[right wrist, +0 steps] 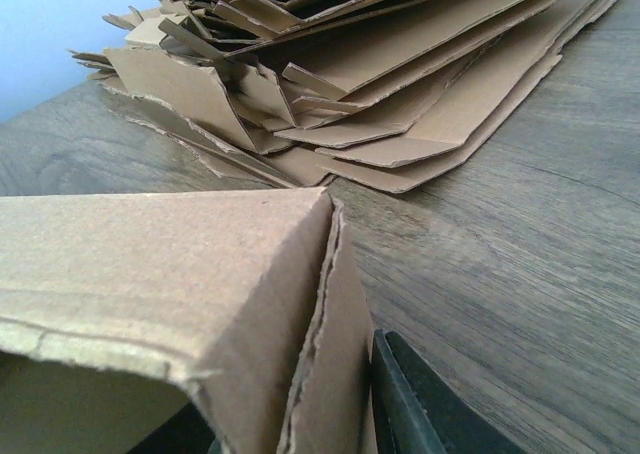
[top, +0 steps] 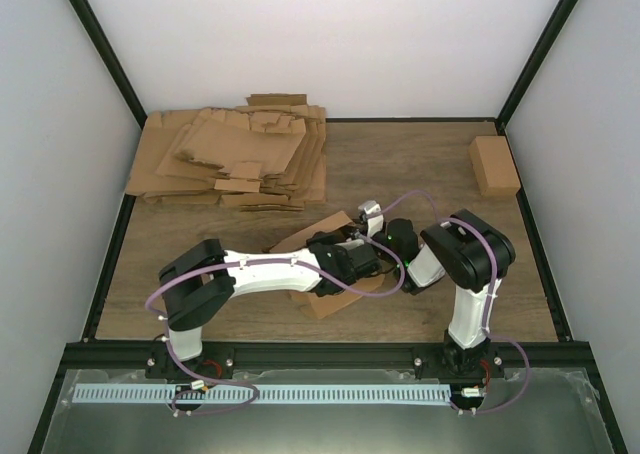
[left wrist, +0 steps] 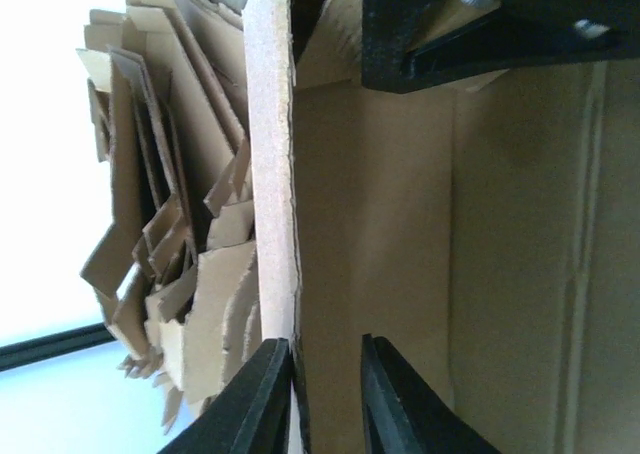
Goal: Fold the paper box
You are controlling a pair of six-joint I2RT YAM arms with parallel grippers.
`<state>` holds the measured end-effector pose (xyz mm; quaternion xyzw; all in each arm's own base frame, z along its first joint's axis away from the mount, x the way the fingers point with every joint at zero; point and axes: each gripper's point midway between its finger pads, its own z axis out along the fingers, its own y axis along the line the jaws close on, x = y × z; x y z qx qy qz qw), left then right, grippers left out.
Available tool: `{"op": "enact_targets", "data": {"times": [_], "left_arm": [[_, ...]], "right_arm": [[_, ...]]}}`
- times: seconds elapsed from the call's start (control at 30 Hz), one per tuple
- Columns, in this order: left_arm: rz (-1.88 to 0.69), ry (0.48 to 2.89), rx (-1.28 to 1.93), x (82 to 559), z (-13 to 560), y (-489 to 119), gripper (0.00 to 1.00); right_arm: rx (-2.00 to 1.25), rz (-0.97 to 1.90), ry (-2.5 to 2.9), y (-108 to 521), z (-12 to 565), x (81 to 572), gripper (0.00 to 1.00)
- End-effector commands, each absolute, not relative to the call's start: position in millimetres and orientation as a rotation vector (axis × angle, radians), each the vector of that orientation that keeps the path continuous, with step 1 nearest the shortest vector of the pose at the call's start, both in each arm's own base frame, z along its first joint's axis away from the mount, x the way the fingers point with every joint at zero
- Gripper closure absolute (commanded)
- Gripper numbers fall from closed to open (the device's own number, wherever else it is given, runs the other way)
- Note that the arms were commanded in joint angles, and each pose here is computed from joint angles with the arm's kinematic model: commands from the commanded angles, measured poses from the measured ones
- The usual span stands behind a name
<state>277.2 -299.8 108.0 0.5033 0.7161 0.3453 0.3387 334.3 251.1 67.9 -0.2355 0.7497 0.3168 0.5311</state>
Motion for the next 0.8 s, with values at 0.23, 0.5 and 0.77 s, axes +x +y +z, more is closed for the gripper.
{"op": "enact_targets", "data": {"times": [0.23,0.5,0.77], "left_arm": [[0.425,2.018,1.266,237.3,153.6,-336.7,0.43],[0.026,2.049,1.223,209.1,196.3,-357.3,0.21],[-0.487,2.153,0.905,256.8,258.6,-345.8,0.14]], "right_arm": [[-0.577,0.706,1.717,250.8,84.0,332.9,0.83],[-0.587,0.697,1.708,249.7,84.2,329.4,0.86],[-0.603,0.704,1.699,249.8,83.6,321.7,0.86]]}}
